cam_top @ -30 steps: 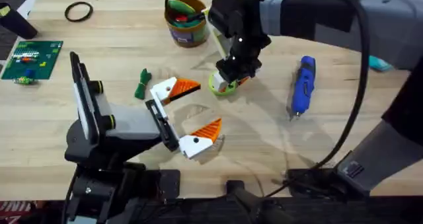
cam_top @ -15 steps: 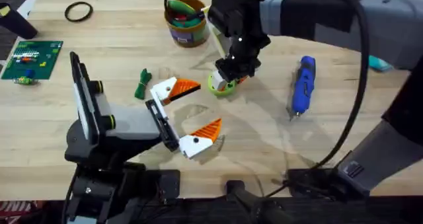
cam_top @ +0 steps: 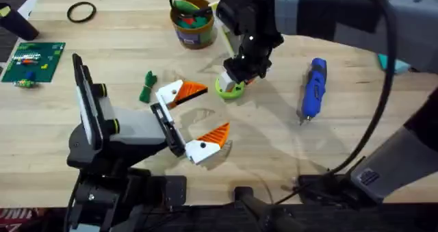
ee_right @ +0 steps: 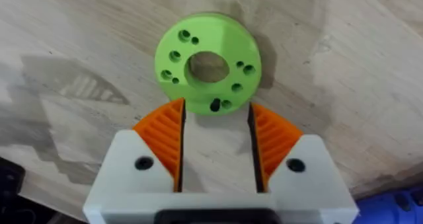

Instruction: Pick up the gripper from the table and insert it into the empty holder that is missing its gripper. Then pick up a screw, insert it into the mounting hole, and use the screwdriver to tighten it. Finally, clean up the table by picking up the vegetable and placing it into the bucket.

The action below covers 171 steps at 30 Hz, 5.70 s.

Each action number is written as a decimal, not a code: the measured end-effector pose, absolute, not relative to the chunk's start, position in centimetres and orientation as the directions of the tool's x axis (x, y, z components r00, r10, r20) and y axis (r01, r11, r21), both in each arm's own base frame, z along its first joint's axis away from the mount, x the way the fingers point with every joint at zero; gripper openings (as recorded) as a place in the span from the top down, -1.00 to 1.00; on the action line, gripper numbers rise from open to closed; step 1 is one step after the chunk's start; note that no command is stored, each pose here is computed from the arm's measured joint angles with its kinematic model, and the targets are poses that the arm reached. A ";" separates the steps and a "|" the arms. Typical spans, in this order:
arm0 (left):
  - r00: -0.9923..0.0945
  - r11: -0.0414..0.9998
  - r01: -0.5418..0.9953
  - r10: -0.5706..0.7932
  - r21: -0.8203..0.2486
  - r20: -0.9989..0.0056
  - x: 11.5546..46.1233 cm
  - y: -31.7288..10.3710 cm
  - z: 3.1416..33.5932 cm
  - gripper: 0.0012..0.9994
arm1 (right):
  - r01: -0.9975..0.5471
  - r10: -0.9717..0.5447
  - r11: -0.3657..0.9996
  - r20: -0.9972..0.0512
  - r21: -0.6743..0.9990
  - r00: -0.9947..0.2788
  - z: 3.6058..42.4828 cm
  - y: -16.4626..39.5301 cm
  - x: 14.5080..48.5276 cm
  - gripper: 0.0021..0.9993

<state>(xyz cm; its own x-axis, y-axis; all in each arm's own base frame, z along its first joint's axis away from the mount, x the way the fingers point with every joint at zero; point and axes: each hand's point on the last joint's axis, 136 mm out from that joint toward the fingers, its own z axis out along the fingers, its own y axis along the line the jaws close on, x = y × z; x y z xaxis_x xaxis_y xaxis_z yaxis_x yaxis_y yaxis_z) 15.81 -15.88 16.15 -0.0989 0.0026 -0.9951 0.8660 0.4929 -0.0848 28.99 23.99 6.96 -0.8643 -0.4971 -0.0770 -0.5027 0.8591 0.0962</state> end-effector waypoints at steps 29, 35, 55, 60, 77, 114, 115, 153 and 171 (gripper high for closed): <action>-0.100 0.493 0.866 0.003 -0.085 -0.995 15.8 -15.9 16.1 -0.96 | -0.504 -0.497 0.858 -0.088 0.098 -0.864 7.1 24.1 29.2 -0.04; -0.099 0.493 0.866 0.003 -0.085 -0.995 15.8 -15.9 16.1 -0.96 | -0.503 -0.497 0.859 -0.085 0.097 -0.864 7.1 24.1 29.1 -0.04; -0.099 0.493 0.866 0.003 -0.084 -0.995 15.8 -15.9 16.1 -0.96 | -0.502 -0.498 0.860 -0.060 0.094 -0.865 6.2 24.0 29.0 -0.04; -0.099 0.493 0.866 0.003 -0.085 -0.995 15.8 -15.9 16.1 -0.96 | -0.502 -0.498 0.860 -0.059 0.094 -0.865 6.2 24.0 29.0 -0.04; -0.099 0.493 0.866 0.003 -0.085 -0.995 15.8 -15.9 16.1 -0.96 | -0.505 -0.501 0.858 -0.060 0.094 -0.863 6.2 24.0 29.0 0.47; -0.099 0.493 0.866 0.003 -0.085 -0.995 15.8 -15.9 16.1 -0.96 | -0.506 -0.503 0.857 -0.052 0.093 -0.863 6.0 24.0 28.8 1.00; -0.099 0.493 0.866 0.003 -0.085 -0.995 15.8 -15.9 16.1 -0.96 | -0.506 -0.503 0.857 -0.052 0.093 -0.863 6.0 24.0 28.8 1.00; -0.101 0.493 0.866 0.002 -0.087 -0.995 15.8 -15.9 16.1 -0.96 | -0.635 -0.595 0.768 -0.277 0.079 -0.754 22.8 25.7 31.0 1.00; -0.101 0.493 0.866 0.002 -0.087 -0.995 15.8 -15.9 16.1 -0.96 | -0.803 -0.732 0.596 -0.412 -0.002 -0.543 30.5 27.0 28.6 1.00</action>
